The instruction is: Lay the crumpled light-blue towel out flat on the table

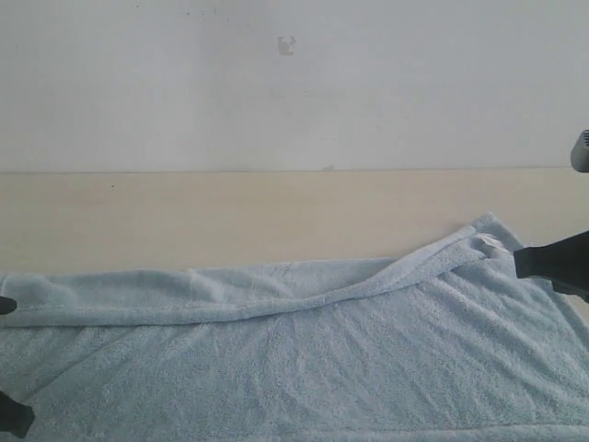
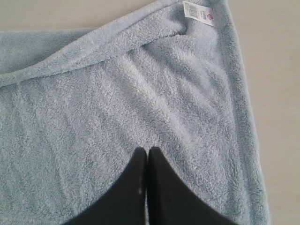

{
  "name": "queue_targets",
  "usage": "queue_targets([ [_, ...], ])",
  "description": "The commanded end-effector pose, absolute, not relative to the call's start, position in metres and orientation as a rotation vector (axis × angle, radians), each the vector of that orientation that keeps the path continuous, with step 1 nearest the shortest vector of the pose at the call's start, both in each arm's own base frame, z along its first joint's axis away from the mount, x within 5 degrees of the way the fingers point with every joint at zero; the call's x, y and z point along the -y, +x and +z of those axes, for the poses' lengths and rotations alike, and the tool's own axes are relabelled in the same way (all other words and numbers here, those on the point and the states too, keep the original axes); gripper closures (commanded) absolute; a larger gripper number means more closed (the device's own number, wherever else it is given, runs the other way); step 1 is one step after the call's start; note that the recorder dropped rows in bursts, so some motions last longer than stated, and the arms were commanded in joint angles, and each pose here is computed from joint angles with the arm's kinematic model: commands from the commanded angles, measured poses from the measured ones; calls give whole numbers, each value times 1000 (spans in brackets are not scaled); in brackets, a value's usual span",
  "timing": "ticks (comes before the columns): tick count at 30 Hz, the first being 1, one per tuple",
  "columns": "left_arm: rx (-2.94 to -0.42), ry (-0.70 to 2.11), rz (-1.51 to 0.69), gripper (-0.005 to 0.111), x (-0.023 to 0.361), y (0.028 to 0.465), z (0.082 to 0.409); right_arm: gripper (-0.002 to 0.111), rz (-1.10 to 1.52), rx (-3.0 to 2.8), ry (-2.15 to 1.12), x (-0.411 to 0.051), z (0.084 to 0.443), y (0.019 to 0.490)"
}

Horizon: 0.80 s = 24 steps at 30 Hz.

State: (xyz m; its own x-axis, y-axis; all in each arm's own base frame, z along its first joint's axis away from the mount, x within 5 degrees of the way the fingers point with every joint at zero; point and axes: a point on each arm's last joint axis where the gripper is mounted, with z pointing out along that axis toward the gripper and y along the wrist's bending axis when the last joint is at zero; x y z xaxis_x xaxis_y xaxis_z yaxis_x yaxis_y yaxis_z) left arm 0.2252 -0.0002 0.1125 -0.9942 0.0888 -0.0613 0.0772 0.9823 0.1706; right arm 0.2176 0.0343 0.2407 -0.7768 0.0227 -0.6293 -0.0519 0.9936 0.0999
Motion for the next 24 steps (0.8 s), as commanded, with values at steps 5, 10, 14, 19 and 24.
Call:
queue_targets([
  [5, -2869, 100, 291, 103, -1, 229, 167, 108, 163, -2411, -20, -35, 244, 219],
  [10, -2702, 174, 321, 102, -2, 234, 193, 108, 174, -2412, -8, -36, 244, 218],
  [14, -2623, 199, 271, 83, 2, 242, 194, 108, 175, -2412, -7, -36, 244, 218],
  [19, -2546, 188, 213, 57, 6, 250, 195, 108, 180, -2412, -2, -36, 244, 218],
  [24, -2599, 25, 245, 56, 3, 275, 187, 108, 203, -2411, -16, -38, 244, 218],
])
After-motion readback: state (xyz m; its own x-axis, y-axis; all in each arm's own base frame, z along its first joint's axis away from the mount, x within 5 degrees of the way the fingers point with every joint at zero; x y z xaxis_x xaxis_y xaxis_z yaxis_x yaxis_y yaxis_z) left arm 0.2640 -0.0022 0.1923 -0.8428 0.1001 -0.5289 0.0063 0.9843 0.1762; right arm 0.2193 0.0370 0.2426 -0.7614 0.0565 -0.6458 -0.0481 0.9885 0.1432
